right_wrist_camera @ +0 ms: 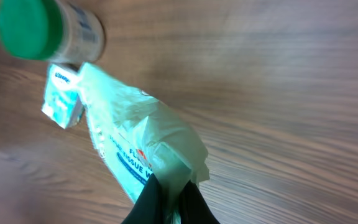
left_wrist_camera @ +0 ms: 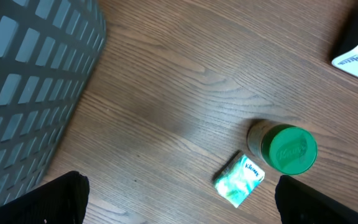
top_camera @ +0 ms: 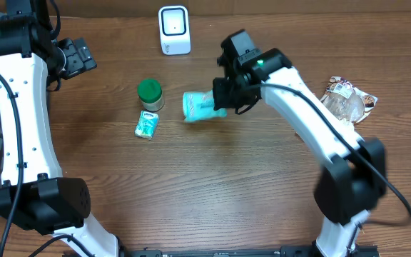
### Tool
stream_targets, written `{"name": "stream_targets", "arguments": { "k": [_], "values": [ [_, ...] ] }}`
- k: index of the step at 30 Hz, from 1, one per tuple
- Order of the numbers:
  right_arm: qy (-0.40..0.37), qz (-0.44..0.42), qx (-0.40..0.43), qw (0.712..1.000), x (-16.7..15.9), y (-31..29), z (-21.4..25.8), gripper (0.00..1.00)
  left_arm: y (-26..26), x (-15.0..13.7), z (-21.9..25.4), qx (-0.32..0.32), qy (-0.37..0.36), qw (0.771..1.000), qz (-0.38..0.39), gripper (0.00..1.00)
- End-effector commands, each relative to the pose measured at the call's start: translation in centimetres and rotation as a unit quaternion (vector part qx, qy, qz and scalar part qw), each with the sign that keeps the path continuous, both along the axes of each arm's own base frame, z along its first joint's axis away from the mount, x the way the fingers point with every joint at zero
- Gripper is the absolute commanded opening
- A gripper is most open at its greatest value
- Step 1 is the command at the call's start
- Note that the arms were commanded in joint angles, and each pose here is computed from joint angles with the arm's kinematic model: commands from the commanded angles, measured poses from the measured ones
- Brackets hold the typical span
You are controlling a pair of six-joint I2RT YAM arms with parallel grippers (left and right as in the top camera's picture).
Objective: Scan the item barcode
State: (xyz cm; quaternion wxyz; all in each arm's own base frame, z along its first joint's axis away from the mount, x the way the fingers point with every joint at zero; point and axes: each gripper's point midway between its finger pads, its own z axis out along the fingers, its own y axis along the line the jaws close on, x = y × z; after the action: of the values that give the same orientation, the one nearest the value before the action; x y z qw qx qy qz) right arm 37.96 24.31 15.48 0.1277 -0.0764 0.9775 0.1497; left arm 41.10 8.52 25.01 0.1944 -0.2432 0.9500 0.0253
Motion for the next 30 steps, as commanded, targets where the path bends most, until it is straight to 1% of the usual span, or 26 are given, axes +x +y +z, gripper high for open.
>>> {"name": "stream_targets", "arguments": {
  "k": [1, 2, 3, 4, 5, 7, 10, 11, 13, 14, 17, 19, 20, 21, 22, 23, 24, 28, 30],
  "values": [
    [-0.098, -0.017, -0.179, 0.979, -0.8, -2.4, 2.0, 0.04, 0.0, 0.2, -0.2, 0.003, 0.003, 1.0, -0.002, 1.0],
    [-0.11, -0.027, -0.237, 0.965, -1.3, -3.2, 1.8, 0.04, 0.0, 0.2, -0.2, 0.003, 0.003, 1.0, -0.002, 1.0],
    [-0.125, -0.04, -0.303, 0.944, -1.8, -4.2, 1.6, 0.04, 0.0, 0.2, -0.2, 0.003, 0.003, 1.0, -0.002, 1.0],
    [-0.137, -0.05, -0.344, 0.928, -2.0, -4.9, 1.6, 0.04, 0.0, 0.2, -0.2, 0.003, 0.003, 1.0, -0.002, 1.0],
    [-0.153, -0.064, -0.397, 0.903, -2.4, -5.8, 1.6, 0.04, 0.0, 0.2, -0.2, 0.003, 0.003, 1.0, -0.002, 1.0],
    [-0.157, -0.06, -0.439, 0.883, -2.9, -5.9, 0.8, 0.04, 0.0, 0.2, -0.2, 0.003, 0.003, 1.0, -0.002, 1.0],
    [-0.129, -0.053, -0.473, 0.87, -3.8, -5.9, -1.7, 0.04, 0.0, 0.2, -0.2, 0.003, 0.003, 1.0, -0.002, 1.0],
    [-0.105, -0.054, -0.499, 0.859, -4.5, -6.6, -2.8, 0.04, 0.0, 0.2, -0.2, 0.003, 0.003, 1.0, -0.002, 1.0],
    [-0.09, -0.046, -0.507, 0.856, -5.0, -6.8, -3.3, 0.04, 0.0, 0.2, -0.2, 0.003, 0.003, 1.0, -0.002, 1.0],
    [-0.087, -0.043, -0.505, 0.857, -5.2, -6.6, -3.5, 0.04, 0.0, 0.2, -0.2, 0.003, 0.003, 1.0, -0.002, 1.0],
    [-0.074, -0.037, -0.478, 0.874, -6.1, -5.0, -4.4, 0.04, 0.0, 0.2, -0.2, 0.003, 0.003, 1.0, -0.002, 1.0],
    [-0.047, -0.011, -0.435, 0.899, -7.4, -2.6, -5.9, 0.04, 0.0, 0.2, -0.2, 0.003, 0.003, 1.0, -0.002, 0.99],
    [-0.03, 0.01, -0.413, 0.91, -8.0, -1.4, -6.6, 0.11, 0.0, 0.2, -0.2, 0.003, 0.003, 1.0, -0.002, 0.99],
    [-0.001, 0.049, -0.38, 0.924, -9.2, 0.3, -7.6, 0.25, 0.0, 0.2, -0.2, 0.003, 0.003, 1.0, -0.002, 1.0],
    [0.039, 0.102, -0.327, 0.939, -11.0, 2.8, -8.6, 0.47, 0.0, 0.2, -0.2, 0.003, 0.003, 1.0, -0.002, 0.99],
    [0.055, 0.126, -0.3, 0.944, -11.8, 4.0, -9.0, 0.5, 0.0, 0.2, -0.2, 0.003, 0.003, 1.0, -0.002, 0.99],
    [0.075, 0.159, -0.26, 0.949, -13.1, 5.9, -9.4, 0.56, 0.0, 0.2, -0.2, 0.003, 0.003, 1.0, -0.002, 1.0],
    [0.094, 0.18, -0.201, 0.958, -14.2, 8.5, -9.7, 0.57, 0.0, 0.2, -0.2, 0.003, 0.003, 1.0, -0.002, 1.0],
    [0.103, 0.172, -0.188, 0.961, -13.9, 8.4, -9.5, 0.56, 0.0, 0.2, -0.2, 0.003, 0.003, 1.0, -0.002, 1.0]
  ]
}}
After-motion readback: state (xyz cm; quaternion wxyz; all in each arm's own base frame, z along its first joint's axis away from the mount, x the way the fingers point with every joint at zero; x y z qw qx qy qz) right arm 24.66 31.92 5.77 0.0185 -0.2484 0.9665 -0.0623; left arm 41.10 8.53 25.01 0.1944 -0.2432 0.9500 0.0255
